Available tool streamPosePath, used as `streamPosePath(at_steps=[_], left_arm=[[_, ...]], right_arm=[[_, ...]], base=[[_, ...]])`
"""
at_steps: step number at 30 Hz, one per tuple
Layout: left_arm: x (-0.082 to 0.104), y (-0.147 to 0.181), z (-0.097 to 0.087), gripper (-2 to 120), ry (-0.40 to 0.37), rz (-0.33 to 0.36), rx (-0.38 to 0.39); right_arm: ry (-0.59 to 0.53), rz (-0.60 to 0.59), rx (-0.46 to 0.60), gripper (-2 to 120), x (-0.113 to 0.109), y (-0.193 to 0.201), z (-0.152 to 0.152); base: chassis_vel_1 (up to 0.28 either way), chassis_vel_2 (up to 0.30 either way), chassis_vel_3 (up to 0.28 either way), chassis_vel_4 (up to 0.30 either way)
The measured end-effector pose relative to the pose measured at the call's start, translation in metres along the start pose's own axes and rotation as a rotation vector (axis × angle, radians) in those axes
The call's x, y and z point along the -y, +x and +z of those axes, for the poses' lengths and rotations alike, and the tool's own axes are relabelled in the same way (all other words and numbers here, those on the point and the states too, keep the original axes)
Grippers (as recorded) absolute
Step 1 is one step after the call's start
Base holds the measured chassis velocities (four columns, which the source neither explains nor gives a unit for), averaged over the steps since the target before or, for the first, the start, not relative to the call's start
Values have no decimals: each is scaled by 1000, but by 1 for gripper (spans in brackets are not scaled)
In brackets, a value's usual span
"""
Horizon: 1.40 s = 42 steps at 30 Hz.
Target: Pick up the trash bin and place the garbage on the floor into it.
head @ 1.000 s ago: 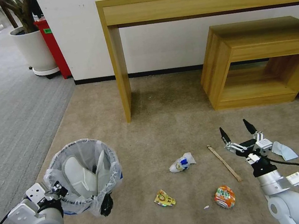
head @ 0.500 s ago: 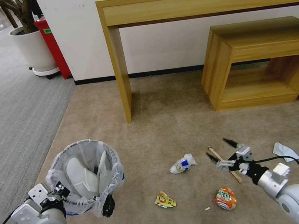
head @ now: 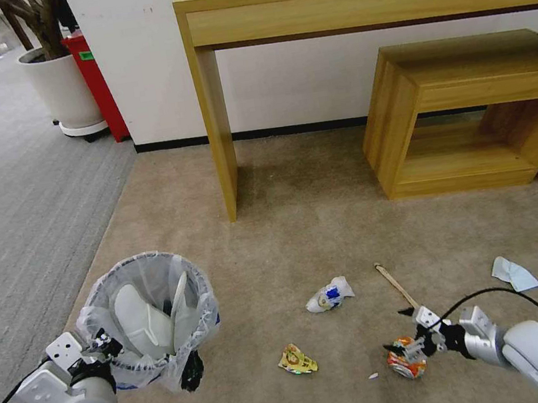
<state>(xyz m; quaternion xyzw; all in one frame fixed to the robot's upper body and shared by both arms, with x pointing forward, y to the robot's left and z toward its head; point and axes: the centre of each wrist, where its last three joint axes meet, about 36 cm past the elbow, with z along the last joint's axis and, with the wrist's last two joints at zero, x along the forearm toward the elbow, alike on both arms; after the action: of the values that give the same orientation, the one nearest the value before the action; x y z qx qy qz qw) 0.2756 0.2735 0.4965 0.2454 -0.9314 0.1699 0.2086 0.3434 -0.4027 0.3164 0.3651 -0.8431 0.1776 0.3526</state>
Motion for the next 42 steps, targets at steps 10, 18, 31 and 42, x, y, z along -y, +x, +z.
streamPosePath(at_steps=[10, 18, 31, 42], left_arm=[[0, 3, -1, 0, -4, 4, 4], [-2, 4, -2, 0, -11, 1, 8], [-1, 6, -2, 0, -12, 4, 10], [2, 5, -1, 0, -12, 5, 10]], right_arm=[[-63, -10, -52, 100, -18, -22, 36], [-75, -4, -65, 84, -22, -41, 52], [-87, 17, -48, 51, -25, -63, 65], [-16, 23, -70, 11, -22, -44, 66]], base=[[0, 0, 0, 0], [0, 0, 0, 0], [0, 0, 0, 0], [0, 0, 0, 0]])
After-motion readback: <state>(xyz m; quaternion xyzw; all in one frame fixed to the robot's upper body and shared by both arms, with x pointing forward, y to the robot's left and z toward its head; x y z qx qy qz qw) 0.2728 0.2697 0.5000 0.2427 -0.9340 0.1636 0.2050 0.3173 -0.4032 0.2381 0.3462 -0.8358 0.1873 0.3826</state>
